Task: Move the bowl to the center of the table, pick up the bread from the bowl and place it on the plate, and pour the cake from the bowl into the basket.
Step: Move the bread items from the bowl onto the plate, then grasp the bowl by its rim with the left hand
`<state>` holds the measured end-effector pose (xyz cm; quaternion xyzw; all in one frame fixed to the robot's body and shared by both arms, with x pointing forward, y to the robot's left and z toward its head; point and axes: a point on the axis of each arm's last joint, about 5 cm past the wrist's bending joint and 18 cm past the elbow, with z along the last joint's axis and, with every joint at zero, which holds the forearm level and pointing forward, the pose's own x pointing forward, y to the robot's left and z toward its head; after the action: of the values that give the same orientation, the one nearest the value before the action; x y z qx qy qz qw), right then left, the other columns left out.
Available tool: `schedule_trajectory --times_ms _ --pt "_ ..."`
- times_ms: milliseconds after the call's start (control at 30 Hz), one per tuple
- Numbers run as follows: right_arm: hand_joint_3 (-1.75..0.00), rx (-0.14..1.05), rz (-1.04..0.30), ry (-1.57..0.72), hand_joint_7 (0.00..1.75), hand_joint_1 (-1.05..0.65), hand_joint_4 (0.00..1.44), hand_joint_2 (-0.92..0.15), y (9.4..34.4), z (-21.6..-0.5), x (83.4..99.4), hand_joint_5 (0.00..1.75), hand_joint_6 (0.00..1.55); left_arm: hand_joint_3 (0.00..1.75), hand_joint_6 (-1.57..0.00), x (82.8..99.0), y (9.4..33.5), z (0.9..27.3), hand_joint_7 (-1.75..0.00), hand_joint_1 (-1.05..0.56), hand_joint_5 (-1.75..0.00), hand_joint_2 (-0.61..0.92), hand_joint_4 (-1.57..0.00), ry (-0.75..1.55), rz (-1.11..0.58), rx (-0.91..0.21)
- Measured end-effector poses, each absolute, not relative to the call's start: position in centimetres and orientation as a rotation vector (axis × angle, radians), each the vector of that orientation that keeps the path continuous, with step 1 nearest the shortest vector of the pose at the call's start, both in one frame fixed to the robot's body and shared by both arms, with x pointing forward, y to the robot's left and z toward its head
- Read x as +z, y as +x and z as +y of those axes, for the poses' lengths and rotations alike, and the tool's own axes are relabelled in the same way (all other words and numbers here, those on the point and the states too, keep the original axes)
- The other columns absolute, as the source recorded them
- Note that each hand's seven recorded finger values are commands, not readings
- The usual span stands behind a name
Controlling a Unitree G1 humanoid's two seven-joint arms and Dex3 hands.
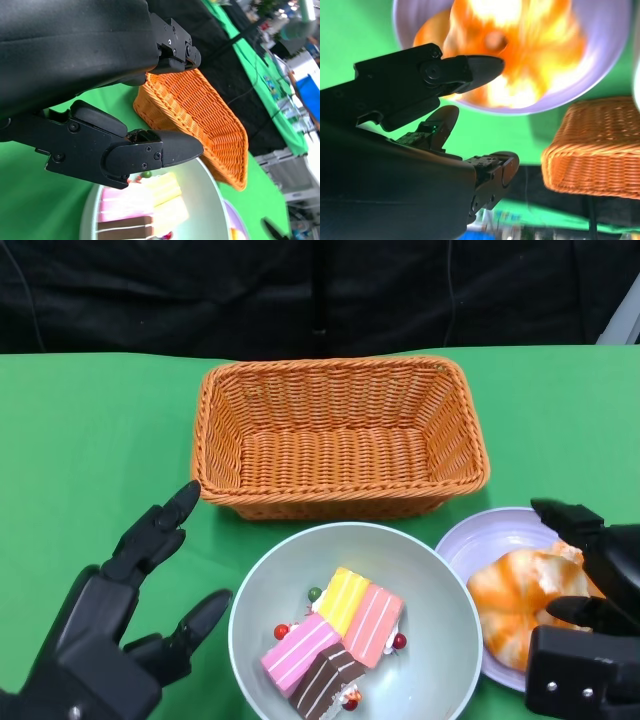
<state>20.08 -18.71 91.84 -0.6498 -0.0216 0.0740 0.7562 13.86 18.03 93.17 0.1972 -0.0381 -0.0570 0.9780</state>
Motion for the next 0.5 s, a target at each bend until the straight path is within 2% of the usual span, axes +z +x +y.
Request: schedule_trajectory --times_ms 200,300,333,500 --pt "-0.35 0.108 -0.043 -1.469 0.00 -0.86 0.49 -0.92 19.3 -18.3 92.8 0.25 0.10 0.50 -0.19 93.3 12.9 18.6 -0.01 -0.65 -0.51 0.92 0.00 0.519 -0.153 -0.151" --pt "-0.36 0.100 -0.040 -1.462 0.00 -0.85 0.47 -0.92 19.1 -18.1 93.3 0.25 0.10 0.49 -0.19 93.4 12.7 18.8 -0.01 -0.65 -0.51 0.92 0.00 0.552 -0.185 -0.165" --pt "-0.38 0.101 -0.038 -1.452 0.00 -0.84 0.46 -0.92 18.9 -18.0 93.4 0.24 0.10 0.43 -0.19 93.4 12.7 18.9 -0.01 -0.59 -0.45 0.92 0.00 0.565 -0.202 -0.178" --pt "-0.40 0.091 -0.076 -1.344 0.01 -0.80 0.46 -0.92 17.5 -17.8 94.9 0.26 0.12 0.30 -0.25 94.2 12.5 21.2 -0.03 -0.53 -0.44 0.92 -0.02 0.772 -0.359 -0.346"
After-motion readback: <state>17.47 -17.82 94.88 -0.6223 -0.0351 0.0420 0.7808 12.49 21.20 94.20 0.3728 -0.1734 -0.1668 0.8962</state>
